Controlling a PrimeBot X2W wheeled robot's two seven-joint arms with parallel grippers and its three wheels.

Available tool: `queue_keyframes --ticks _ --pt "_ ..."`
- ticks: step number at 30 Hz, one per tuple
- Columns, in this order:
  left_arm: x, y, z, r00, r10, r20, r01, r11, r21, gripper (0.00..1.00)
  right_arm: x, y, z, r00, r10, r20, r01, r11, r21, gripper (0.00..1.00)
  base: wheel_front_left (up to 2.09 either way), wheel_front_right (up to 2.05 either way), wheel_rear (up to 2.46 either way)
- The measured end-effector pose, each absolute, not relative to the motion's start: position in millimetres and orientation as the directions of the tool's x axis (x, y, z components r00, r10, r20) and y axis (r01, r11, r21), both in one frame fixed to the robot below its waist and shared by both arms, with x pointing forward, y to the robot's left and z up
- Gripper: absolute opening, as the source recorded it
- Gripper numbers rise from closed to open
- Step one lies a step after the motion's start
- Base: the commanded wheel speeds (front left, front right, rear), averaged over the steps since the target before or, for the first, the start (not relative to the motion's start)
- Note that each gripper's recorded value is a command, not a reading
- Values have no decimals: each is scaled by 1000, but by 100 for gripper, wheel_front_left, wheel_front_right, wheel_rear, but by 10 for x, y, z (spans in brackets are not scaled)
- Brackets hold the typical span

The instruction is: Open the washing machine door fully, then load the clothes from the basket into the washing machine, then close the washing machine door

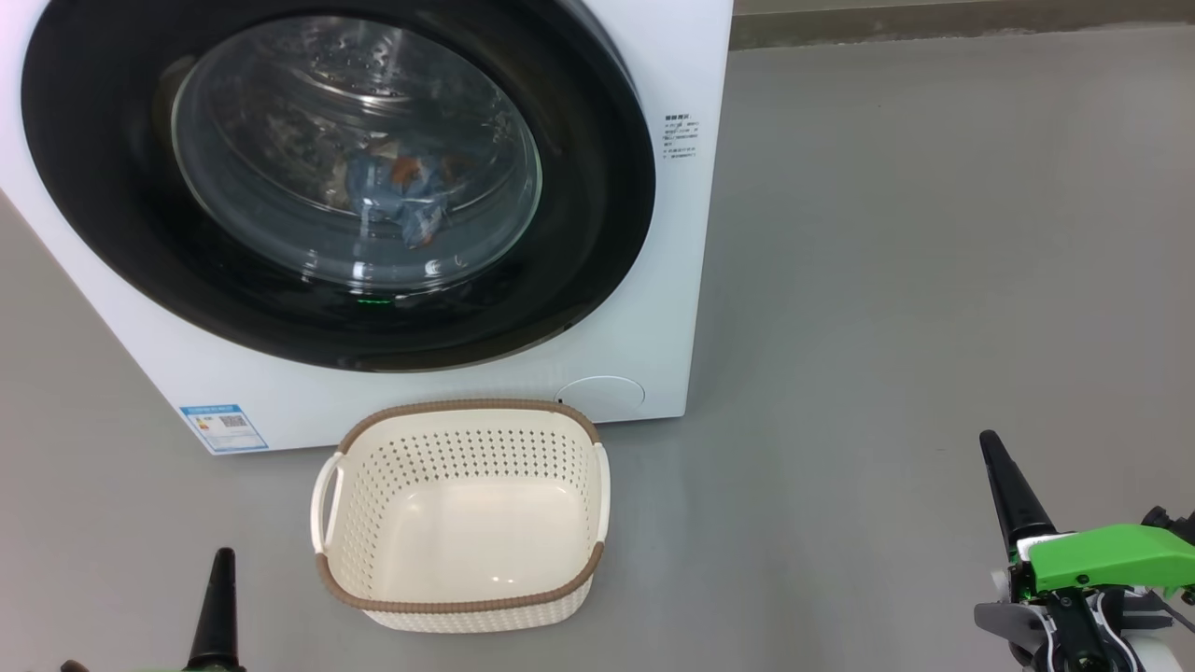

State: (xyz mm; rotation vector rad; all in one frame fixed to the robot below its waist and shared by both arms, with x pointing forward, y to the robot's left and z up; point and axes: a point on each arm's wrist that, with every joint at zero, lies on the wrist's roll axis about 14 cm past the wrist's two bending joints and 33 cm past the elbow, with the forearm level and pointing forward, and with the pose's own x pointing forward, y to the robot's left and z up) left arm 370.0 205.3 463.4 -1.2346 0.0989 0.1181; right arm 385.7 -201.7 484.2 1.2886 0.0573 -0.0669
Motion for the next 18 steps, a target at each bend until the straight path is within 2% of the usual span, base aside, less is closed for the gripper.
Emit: queue_keyframes --ticks 18 --pt "3733 1964 4717 994 5 -112 -112 131 -985 0 3860 -2043 4901 998 -21 -60 62 112 992 0 0 0 0"
